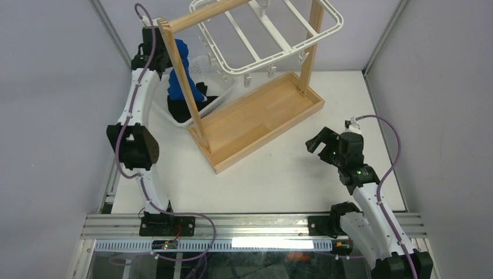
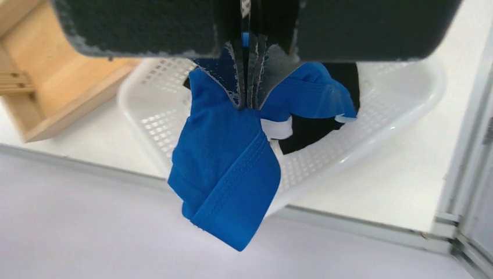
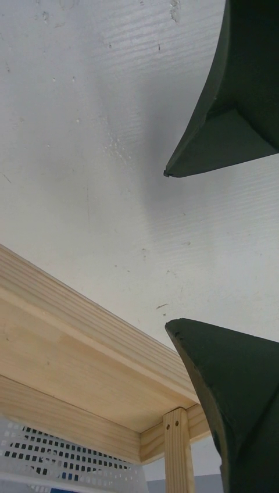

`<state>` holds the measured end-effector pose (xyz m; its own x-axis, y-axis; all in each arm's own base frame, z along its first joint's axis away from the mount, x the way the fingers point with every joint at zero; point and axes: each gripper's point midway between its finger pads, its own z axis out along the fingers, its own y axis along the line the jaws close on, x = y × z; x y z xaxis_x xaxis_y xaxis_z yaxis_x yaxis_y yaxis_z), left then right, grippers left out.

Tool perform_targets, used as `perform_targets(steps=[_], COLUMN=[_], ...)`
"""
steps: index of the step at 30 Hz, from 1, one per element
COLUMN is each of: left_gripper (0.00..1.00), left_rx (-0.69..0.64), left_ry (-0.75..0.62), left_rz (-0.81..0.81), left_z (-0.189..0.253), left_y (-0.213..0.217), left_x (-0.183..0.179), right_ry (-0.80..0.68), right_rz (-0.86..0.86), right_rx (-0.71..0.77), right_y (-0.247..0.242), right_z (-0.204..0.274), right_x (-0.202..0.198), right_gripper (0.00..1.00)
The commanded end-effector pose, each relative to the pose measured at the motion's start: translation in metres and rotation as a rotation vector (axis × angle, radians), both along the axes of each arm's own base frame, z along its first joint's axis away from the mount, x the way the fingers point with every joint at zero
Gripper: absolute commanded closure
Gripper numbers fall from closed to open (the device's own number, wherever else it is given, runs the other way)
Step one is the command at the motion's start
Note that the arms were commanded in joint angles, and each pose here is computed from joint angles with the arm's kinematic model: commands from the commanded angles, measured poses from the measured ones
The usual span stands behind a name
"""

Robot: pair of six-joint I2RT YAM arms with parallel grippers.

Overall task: Clip the underwear to the hanger
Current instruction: Pick up the underwear from the bin, then move the clothesline to the center of the board.

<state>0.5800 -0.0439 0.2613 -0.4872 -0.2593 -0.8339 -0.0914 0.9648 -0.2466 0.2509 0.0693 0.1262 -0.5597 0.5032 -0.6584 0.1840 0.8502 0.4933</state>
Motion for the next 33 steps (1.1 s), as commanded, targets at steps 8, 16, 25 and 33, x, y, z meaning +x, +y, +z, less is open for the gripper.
perform_targets(steps=[8,16,25,33], left_gripper=[1.0,1.0,1.0,1.0], left_rx=[0.021,0.115,0.02,0.007], left_ry=[-0.251,-0.417,-0.478,-0.473], left_rz=[0.187,0.359,0.23,0.201], left_z=[0.136,0.189,0.184,0.165], left_y=[0.064,0.096,0.066,0.059], left_x=[-0.12,-0.229,-0.311,-0.351], right_ry=[-0.096,-0.141,-0.235,-0.264], right_rz=[-0.071,0.166,0.458,0.735], right_rx=[-0.055,-0.052,-0.095,-0.234], right_y=[-0.014,0.016,0.096,0.215], right_z=[0.032,0.034,0.047,0.021], right_x=[0.037,0.036,0.025,-0.003], right_gripper=[0.01,0.0,0.0,0.01])
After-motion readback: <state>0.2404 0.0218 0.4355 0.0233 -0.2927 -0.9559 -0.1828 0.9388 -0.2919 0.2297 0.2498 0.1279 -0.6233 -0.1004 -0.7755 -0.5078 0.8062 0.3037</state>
